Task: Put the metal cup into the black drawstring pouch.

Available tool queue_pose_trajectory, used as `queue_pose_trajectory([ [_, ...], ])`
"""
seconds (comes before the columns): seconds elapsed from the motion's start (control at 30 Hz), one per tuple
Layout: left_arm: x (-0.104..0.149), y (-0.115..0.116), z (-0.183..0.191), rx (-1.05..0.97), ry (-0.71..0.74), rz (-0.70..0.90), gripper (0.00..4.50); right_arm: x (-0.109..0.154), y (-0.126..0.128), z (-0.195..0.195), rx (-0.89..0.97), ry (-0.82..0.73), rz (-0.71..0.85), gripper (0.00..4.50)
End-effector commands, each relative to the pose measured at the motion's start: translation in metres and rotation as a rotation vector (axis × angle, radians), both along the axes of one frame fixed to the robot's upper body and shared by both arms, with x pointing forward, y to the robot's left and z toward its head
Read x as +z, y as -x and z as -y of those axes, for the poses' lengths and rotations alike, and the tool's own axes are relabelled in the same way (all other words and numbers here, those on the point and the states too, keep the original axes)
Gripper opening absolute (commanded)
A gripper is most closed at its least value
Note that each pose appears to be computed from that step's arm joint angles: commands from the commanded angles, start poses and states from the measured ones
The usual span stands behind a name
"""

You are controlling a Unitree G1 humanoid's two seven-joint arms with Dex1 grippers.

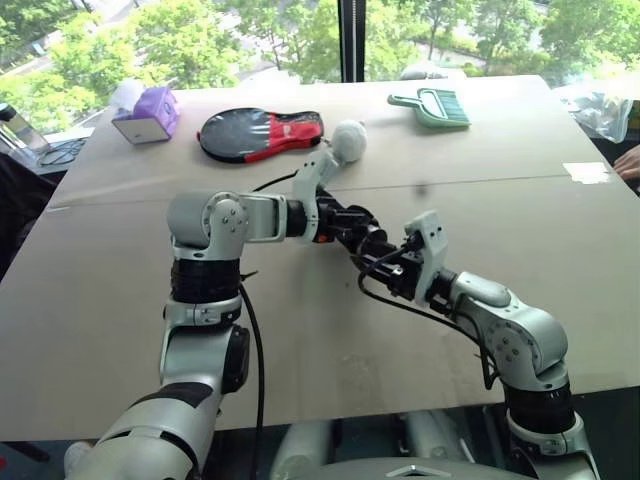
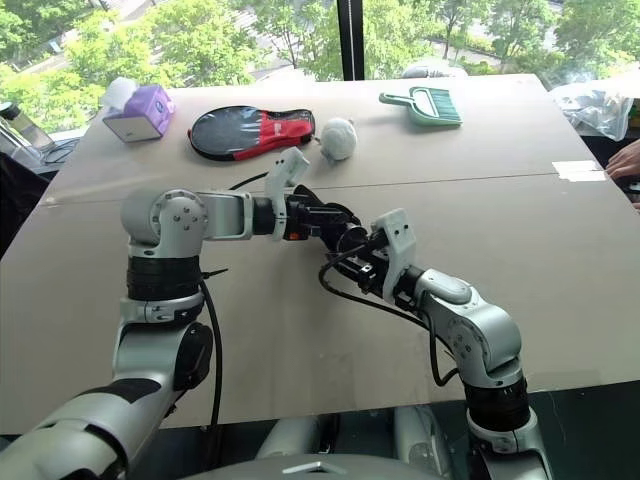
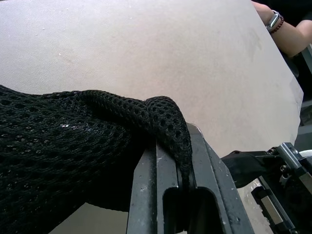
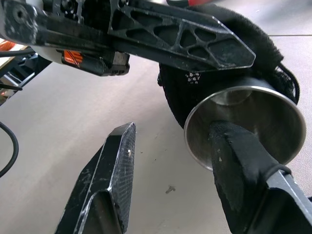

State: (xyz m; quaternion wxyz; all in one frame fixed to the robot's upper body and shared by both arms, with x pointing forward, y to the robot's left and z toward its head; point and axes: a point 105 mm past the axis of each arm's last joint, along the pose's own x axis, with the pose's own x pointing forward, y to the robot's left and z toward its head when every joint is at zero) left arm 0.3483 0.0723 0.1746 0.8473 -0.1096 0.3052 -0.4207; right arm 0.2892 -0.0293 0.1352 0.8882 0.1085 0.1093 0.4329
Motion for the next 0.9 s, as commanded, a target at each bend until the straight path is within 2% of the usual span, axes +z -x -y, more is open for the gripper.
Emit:
queue_pose_trajectory([
  [0.03, 0.015, 0.0, 0.001, -0.011, 0.022, 0.04, 0.0, 0.006, -0.007, -0.003, -0.021, -0.019, 0.02, 2.37],
  [0.3, 0.015, 0.002, 0.002, -0.017, 0.019, 0.041, 0.0, 0.007, -0.017, -0.001, -0.069, -0.03, 0.016, 2.37],
  [0.33, 0.015, 0.002, 0.002, -0.017, 0.018, 0.042, 0.0, 0.008, -0.018, -0.001, -0.07, -0.033, 0.017, 1.84],
  [0.37, 0.015, 0.002, 0.002, -0.018, 0.018, 0.042, 0.0, 0.008, -0.019, -0.001, -0.071, -0.034, 0.019, 1.69],
  [0.43, 0.015, 0.002, 0.002, -0.019, 0.018, 0.041, 0.0, 0.009, -0.019, -0.001, -0.07, -0.035, 0.023, 0.75],
  [0.5, 0.015, 0.003, 0.003, -0.021, 0.019, 0.039, 0.0, 0.009, -0.019, -0.002, -0.064, -0.035, 0.029, 0.03],
  [0.63, 0.016, 0.004, 0.005, -0.03, 0.023, 0.032, 0.0, 0.011, -0.021, -0.005, -0.058, -0.001, 0.07, 0.03],
  [0.9, 0.022, 0.003, 0.011, -0.033, 0.05, 0.009, 0.0, 0.024, -0.025, -0.022, 0.04, 0.129, 0.339, 0.03],
])
